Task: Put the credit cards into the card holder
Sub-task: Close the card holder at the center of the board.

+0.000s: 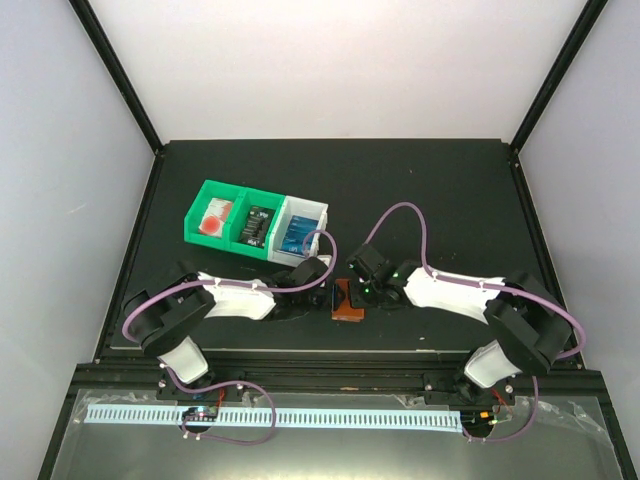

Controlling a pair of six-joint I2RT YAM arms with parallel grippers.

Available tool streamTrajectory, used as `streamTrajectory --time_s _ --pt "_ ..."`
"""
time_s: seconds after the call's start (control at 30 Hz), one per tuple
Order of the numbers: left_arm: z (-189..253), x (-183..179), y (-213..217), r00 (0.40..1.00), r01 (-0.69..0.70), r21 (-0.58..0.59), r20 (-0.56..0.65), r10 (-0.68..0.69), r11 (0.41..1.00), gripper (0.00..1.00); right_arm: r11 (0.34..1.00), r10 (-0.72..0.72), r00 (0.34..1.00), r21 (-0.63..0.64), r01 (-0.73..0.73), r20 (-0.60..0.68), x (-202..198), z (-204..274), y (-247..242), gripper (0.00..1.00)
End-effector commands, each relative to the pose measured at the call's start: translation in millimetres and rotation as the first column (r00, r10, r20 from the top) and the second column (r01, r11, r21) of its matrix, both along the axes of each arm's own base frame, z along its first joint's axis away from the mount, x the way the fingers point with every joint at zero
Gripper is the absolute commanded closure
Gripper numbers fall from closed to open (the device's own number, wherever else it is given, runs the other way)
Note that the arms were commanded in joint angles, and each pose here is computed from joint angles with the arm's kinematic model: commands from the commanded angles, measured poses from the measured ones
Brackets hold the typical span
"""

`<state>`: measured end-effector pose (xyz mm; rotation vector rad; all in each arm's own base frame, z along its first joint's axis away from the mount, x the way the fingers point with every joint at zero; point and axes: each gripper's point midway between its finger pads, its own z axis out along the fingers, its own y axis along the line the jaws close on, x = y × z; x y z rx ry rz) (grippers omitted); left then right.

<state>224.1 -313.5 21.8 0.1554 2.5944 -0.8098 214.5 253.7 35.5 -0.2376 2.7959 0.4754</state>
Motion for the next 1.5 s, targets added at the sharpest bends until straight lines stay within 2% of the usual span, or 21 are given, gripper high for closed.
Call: streamTrajectory --time_s 0.0,0.37,0.73,1.2,1.47 --pt "-45 -37 37 0.987 0.032 0.16 -0.159 -0.006 0.987 0.63 1.0 -0.017 1.0 -0.003 0.017 0.007 1 1 -2 0.79" --pt "-47 -37 38 0.987 0.033 0.165 -0.159 -0.006 0.986 0.63 0.998 -0.045 0.998 0.041 0.043 0.042 6 11 1 0.77" --pt "-47 -37 39 0.987 0.034 0.168 -0.16 -0.007 0.985 0.63 0.999 -0.045 0.999 0.012 0.045 0.017 4 1 -1 0.99" --pt "-47 -37 38 0.987 0.04 0.169 -0.159 -0.012 0.985 0.63 0.999 -0.008 1.0 0.038 0.009 -0.027 -1 -8 9 0.99" --pt "-48 -38 38 0.986 0.044 0.17 -0.163 -0.016 0.985 0.64 0.999 -0.034 0.998 0.031 0.035 -0.048 -6 -14 3 0.99"
